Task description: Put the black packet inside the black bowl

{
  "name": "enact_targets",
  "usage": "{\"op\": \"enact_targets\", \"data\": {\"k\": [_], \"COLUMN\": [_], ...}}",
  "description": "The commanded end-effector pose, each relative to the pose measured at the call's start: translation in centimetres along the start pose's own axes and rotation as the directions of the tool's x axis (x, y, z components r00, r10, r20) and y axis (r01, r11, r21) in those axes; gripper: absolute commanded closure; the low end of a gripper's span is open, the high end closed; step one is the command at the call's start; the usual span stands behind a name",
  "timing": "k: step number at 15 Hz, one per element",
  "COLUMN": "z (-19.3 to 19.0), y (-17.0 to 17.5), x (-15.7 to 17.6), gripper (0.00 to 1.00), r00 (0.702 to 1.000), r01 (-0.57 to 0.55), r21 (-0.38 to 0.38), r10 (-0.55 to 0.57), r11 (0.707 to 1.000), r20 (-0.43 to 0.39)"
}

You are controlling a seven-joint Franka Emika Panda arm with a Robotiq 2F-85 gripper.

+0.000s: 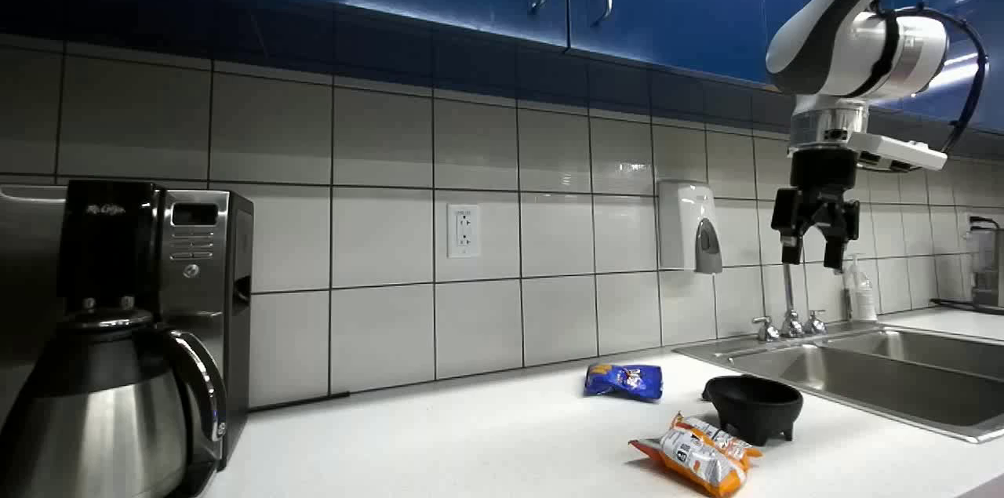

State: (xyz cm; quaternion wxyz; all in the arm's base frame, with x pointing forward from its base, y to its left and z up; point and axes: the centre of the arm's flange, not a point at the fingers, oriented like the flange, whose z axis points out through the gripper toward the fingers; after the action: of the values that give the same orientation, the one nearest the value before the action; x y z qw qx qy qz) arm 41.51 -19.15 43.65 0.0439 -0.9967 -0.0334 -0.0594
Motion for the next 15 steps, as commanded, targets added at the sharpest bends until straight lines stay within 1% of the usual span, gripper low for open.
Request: {"op": "enact_targets", "data": {"k": [1, 9, 10, 11, 12, 15], "z": [0.0, 0.0, 0.6, 1.0, 1.8, 3.2], "y": [0.0, 0.0, -0.3, -0.5, -0.7, -0.9], "x": [0.0, 0.0, -0.1, 0.0, 0.2, 0.8], "gripper": [0.0, 0.0, 0.0, 0.0, 0.0, 0.0], "r00": [1.0, 1.0, 1.0, 0.999, 0.996, 0.969], "r01": [0.0, 0.0, -0.009, -0.037, -0.09, -0.232], "r21": [0.0, 0.0, 0.014, 0.009, 0.012, 0.034], "r10": [0.0, 0.0, 0.009, 0.037, 0.09, 0.234], "r11": [1.0, 1.0, 1.0, 0.999, 0.996, 0.972], "r20": [0.0, 0.0, 0.001, -0.012, -0.026, -0.077]}}
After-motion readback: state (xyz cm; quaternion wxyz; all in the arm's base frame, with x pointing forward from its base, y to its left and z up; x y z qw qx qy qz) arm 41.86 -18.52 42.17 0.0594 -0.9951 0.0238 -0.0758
